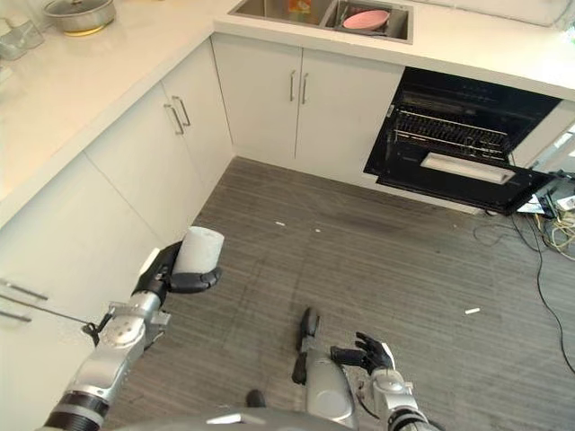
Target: Place the dishes in the dishwasher.
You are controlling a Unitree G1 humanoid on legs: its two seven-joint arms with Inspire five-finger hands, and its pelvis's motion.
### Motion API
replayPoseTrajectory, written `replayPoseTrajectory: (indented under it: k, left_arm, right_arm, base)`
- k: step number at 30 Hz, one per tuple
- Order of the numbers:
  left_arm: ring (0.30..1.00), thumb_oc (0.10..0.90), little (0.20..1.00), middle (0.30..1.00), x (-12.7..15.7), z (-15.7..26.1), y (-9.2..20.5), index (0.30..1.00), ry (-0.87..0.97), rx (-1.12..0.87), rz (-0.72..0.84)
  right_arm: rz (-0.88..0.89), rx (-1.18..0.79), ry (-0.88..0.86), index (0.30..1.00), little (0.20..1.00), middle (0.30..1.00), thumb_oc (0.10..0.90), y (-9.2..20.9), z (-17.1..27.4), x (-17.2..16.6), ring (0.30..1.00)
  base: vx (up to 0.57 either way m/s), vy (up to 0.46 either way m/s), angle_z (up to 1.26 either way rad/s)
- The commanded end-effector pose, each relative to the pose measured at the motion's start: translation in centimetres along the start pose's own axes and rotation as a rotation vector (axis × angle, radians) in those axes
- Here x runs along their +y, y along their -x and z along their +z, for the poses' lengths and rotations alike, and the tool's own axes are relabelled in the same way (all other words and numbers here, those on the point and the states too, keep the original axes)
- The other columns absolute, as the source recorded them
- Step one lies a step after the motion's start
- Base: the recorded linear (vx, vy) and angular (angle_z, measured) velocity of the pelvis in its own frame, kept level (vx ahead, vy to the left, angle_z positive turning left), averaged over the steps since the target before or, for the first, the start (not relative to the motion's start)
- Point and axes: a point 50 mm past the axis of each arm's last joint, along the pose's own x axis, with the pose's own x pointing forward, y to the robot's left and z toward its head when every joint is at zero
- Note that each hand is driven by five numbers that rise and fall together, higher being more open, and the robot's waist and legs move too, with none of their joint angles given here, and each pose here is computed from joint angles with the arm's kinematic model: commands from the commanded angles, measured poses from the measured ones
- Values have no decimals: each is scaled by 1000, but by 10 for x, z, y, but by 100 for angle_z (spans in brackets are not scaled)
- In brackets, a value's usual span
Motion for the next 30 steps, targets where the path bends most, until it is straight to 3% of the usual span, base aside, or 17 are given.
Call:
replayPoseTrajectory:
  k: [1, 6, 16, 28, 30]
  left_arm:
    - [300, 400, 300, 300, 2, 77, -12, 300, -26, -361, -15]
    - [300, 400, 300, 300, 3, 70, -7, 300, -8, -337, -19]
    - [300, 400, 300, 300, 8, 66, -4, 300, 13, -334, 26]
    - [300, 400, 300, 300, 7, 67, -5, 300, -5, -334, -6]
    - [300, 400, 300, 300, 13, 78, -4, 300, -4, -380, 5]
  right_arm:
    - [-72, 79, 69, 900, 900, 900, 800, 4, -25, -26, 900]
    - [-105, 73, 50, 900, 900, 900, 800, 5, -24, -34, 900]
    - [-83, -156, 209, 900, 900, 900, 800, 1, 35, -29, 900]
    - [-92, -161, 121, 900, 900, 900, 800, 5, 26, -34, 900]
    - [-71, -284, 83, 900, 900, 900, 800, 9, 55, -28, 900]
  base:
    - [326, 4, -22]
    - [458, -127, 12]
    - [412, 143, -111]
    - [291, 223, -94]
    - [237, 504, -71]
